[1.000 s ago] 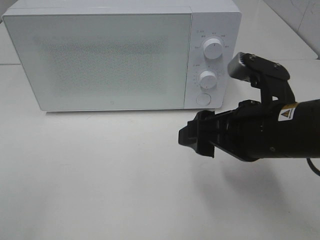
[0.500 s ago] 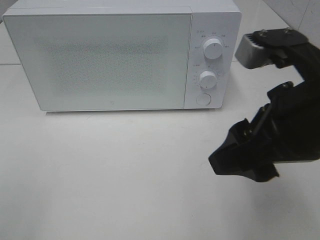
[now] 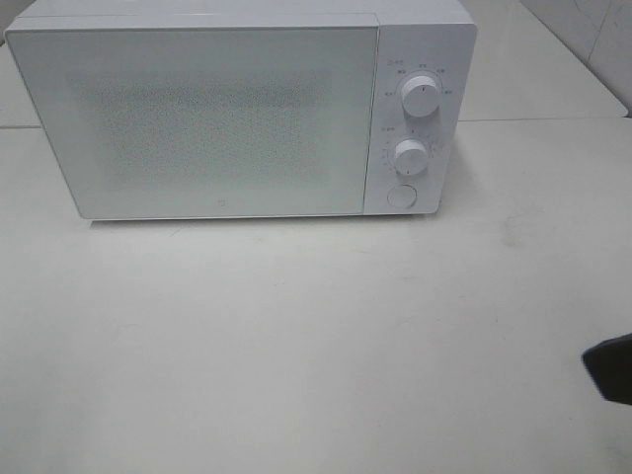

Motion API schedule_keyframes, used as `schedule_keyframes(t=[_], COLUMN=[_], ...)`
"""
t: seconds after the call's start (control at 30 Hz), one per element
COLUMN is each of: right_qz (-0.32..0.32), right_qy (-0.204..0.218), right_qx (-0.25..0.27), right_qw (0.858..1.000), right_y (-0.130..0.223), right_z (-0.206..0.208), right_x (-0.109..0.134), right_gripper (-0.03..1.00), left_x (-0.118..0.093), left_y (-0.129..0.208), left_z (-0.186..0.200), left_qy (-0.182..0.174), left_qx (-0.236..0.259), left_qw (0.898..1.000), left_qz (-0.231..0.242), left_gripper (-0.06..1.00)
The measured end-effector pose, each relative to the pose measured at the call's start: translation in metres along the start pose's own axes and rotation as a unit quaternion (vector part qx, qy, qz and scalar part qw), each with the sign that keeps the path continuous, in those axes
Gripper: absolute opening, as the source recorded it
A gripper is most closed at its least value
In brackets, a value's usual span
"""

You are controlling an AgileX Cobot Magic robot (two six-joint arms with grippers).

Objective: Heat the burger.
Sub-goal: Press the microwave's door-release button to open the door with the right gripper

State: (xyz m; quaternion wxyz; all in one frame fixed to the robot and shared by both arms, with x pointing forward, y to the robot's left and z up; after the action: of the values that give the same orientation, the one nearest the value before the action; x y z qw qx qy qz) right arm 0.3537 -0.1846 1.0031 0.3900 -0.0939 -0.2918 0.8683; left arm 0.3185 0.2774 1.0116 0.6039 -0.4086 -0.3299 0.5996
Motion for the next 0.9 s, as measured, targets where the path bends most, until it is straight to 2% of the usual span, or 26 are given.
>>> schedule_keyframes(t=[0.2, 0.27, 0.43, 0.57, 0.6, 0.63, 0.7, 0.73, 0.77, 0.9], right_qz=[-0.035, -0.057, -0.078, -0.091, -0.091, -0.094, -0.095, -0.098, -0.098, -0.102], right_qy=[0.04, 0.07, 0.104, 0.158, 0.158, 0.181, 0.191, 0.214, 0.214, 0.249], right_qx=[-0.055, -0.086, -0.127, -0.178, -0.178, -0.198, -0.205, -0.222, -0.222, -0.256], right_qw=[0.997, 0.992, 0.983, 0.967, 0.967, 0.959, 0.955, 0.946, 0.946, 0.928], right_y=[0.006, 0.013, 0.021, 0.031, 0.031, 0.035, 0.037, 0.042, 0.042, 0.051], right_z=[0.026, 0.042, 0.059, 0.081, 0.081, 0.089, 0.093, 0.101, 0.101, 0.114], right_x=[-0.014, -0.022, -0.026, -0.033, -0.033, -0.035, -0.036, -0.037, -0.037, -0.036], right_gripper=[0.75, 0.75, 0.75, 0.75, 0.75, 0.75, 0.75, 0.75, 0.75, 0.75], left_x=[0.0, 0.0, 0.0, 0.0, 0.0, 0.0, 0.0, 0.0, 0.0, 0.0], left_y=[0.0, 0.0, 0.0, 0.0, 0.0, 0.0, 0.0, 0.0, 0.0, 0.0], left_z=[0.0, 0.0, 0.0, 0.0, 0.0, 0.0, 0.0, 0.0, 0.0, 0.0], left_qy=[0.0, 0.0, 0.0, 0.0, 0.0, 0.0, 0.0, 0.0, 0.0, 0.0], left_qx=[0.0, 0.0, 0.0, 0.0, 0.0, 0.0, 0.0, 0.0, 0.0, 0.0], left_qw=[1.0, 1.0, 1.0, 1.0, 1.0, 1.0, 1.0, 1.0, 1.0, 1.0], left_qz=[0.0, 0.0, 0.0, 0.0, 0.0, 0.0, 0.0, 0.0, 0.0, 0.0], left_gripper=[0.97, 0.97, 0.97, 0.97, 0.97, 0.97, 0.97, 0.97, 0.97, 0.97])
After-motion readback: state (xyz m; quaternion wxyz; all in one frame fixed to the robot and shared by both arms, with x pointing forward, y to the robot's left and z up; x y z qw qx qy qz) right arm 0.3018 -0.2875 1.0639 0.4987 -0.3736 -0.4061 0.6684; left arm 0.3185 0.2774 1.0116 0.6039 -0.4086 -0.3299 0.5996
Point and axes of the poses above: a point on each arm's last joint axis where the gripper is mounted, z pointing back along that axis away from the gripper, x along the wrist's bending axis when the last joint is at zero, y = z × x, the point moved 10 cm from there along -z, pointing out along that axis toward the gripper, and after that the axes turned 7 degrees about z, right-handed, at the moved point
